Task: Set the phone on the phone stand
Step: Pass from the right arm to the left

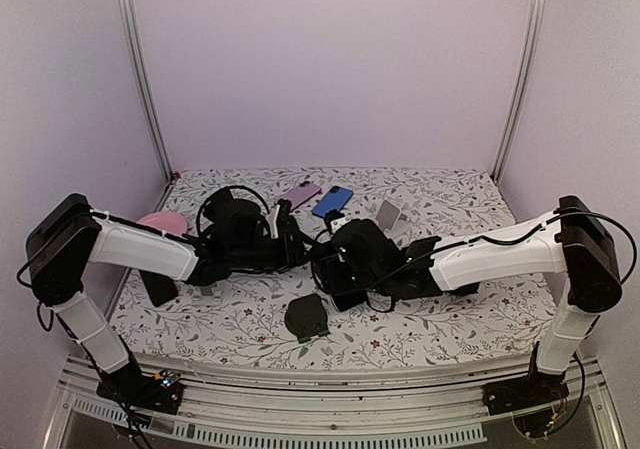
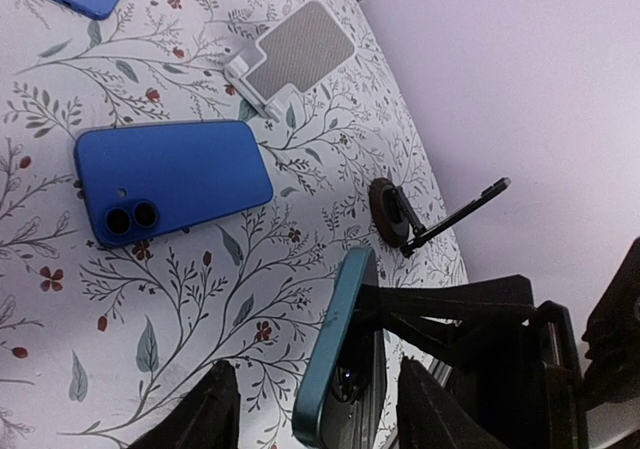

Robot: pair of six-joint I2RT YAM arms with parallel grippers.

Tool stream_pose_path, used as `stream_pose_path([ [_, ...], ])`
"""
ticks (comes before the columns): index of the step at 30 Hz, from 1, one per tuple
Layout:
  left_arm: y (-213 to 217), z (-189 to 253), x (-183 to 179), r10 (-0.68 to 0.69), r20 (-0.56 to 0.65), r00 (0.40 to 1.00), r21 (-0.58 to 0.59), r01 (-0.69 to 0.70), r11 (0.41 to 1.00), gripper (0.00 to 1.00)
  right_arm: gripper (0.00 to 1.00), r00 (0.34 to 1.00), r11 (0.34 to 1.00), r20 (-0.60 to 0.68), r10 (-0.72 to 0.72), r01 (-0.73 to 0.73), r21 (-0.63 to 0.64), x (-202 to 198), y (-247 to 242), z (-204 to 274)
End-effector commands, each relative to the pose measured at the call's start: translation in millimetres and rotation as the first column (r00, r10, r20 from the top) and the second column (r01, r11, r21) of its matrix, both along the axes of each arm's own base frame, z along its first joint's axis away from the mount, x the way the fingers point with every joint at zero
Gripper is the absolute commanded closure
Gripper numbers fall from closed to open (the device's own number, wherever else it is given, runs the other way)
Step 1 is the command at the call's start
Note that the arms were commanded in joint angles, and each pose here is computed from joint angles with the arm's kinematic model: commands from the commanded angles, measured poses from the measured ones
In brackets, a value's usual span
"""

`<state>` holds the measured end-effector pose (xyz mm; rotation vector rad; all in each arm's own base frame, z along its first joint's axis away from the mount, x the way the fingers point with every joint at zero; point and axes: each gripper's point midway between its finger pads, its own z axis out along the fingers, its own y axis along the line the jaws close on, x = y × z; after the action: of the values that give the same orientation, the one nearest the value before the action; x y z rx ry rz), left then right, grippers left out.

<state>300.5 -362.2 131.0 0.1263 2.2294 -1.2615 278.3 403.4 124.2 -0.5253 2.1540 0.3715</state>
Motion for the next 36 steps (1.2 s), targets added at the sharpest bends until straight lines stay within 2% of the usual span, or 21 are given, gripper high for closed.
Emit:
stream_pose_path([
  [1, -9, 15, 6, -0.023, 0.024, 0.999, -0.066, 0.025, 0.998, 0.48, 0.48, 0.998, 0.997, 0.060, 0.008, -0.013, 0.082, 0, 7, 35],
  [9, -17, 19, 1, -0.071, 0.015, 0.997, -0.130, 0.072, 0.989, 0.74, 0.48, 0.998, 0.996, 0.054, 0.019, -0.024, 0.081, -5, 9, 35],
  [12, -19, 23, -1, -0.089, 0.024, 0.996, -0.145, 0.092, 0.985, 0.87, 0.47, 0.999, 0.997, 0.047, 0.024, -0.027, 0.076, -7, 9, 33],
  [15, -20, 31, -2, -0.100, 0.051, 0.994, -0.152, 0.107, 0.983, 1.00, 0.37, 0.999, 0.996, 0.035, 0.028, -0.030, 0.079, -9, 9, 33],
  [20, -20, 52, -7, -0.125, 0.130, 0.984, -0.176, 0.147, 0.973, 1.00, 0.17, 0.999, 0.995, 0.013, 0.034, -0.035, 0.096, -15, 5, 42],
  [25, -15, 80, -11, -0.126, 0.219, 0.968, -0.166, 0.165, 0.972, 1.00, 0.01, 0.999, 0.989, -0.005, 0.046, -0.045, 0.144, -24, -4, 59],
  [32, 6, 105, -21, -0.114, 0.360, 0.926, -0.095, 0.158, 0.983, 1.00, 0.01, 0.990, 0.958, -0.007, 0.140, -0.133, 0.253, -45, -6, 89],
  [36, 29, 118, -25, -0.050, 0.410, 0.911, -0.078, 0.090, 0.993, 1.00, 0.01, 0.988, 0.946, -0.012, 0.152, -0.142, 0.291, -52, -11, 99],
])
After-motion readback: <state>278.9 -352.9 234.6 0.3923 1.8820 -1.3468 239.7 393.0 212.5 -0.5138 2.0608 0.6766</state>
